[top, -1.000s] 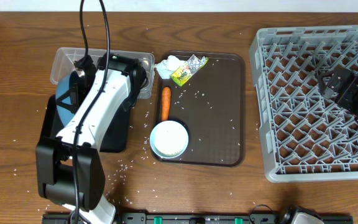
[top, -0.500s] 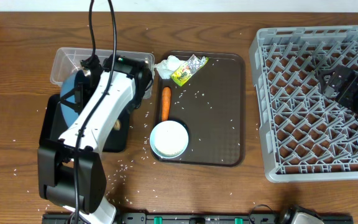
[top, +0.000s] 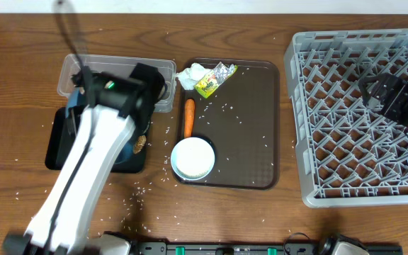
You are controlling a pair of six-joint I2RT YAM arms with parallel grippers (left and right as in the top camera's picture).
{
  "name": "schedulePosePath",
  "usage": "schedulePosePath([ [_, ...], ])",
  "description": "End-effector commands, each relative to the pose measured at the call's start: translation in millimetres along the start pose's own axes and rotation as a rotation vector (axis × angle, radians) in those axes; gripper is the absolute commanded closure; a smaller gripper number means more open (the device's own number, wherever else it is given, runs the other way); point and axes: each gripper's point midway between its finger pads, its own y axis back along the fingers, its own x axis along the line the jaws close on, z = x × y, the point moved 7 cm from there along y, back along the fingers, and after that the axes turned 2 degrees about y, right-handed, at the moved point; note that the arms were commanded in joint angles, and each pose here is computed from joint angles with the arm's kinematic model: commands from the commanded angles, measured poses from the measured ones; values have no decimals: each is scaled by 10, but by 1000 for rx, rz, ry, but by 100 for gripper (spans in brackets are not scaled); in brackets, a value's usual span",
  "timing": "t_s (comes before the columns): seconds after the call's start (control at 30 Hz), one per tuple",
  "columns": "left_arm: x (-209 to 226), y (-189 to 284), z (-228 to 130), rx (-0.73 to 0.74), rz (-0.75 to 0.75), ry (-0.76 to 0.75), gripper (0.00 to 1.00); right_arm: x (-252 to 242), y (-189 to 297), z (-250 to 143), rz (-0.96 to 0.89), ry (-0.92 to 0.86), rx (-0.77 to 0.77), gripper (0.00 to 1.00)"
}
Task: Sort waste into correct bins and load items into the dishwasher rack
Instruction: 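Swing the teal plate toward the rack and hand it to the right gripper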
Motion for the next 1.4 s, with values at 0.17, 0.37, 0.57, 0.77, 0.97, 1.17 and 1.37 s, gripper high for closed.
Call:
schedulePosePath([
  [0.17,-364,1114,233,-156,-1081,37,94,661,78,-4,528,179,6,1],
  [0.37,-653,1434,336,-269,-1198,-4,94,1020,78,-160,681,279,67,1],
  [0.57,-921,1509,307,-268,-1211,-67,94,1295,80,-337,779,431,100,4],
  [0.77,-885,1650,322,-317,-1256,-55,94,1250,-176,-419,479,512,116,17],
  [0.97,-798,1744,293,-322,-1329,-61,94,1112,-404,-392,243,536,122,33],
  [1.17,-808,1776,274,-316,-1354,-72,94,1267,-500,-441,392,531,165,81],
  [1.37,-808,1778,279,-319,-1355,-71,92,1250,-474,-347,353,545,102,99],
])
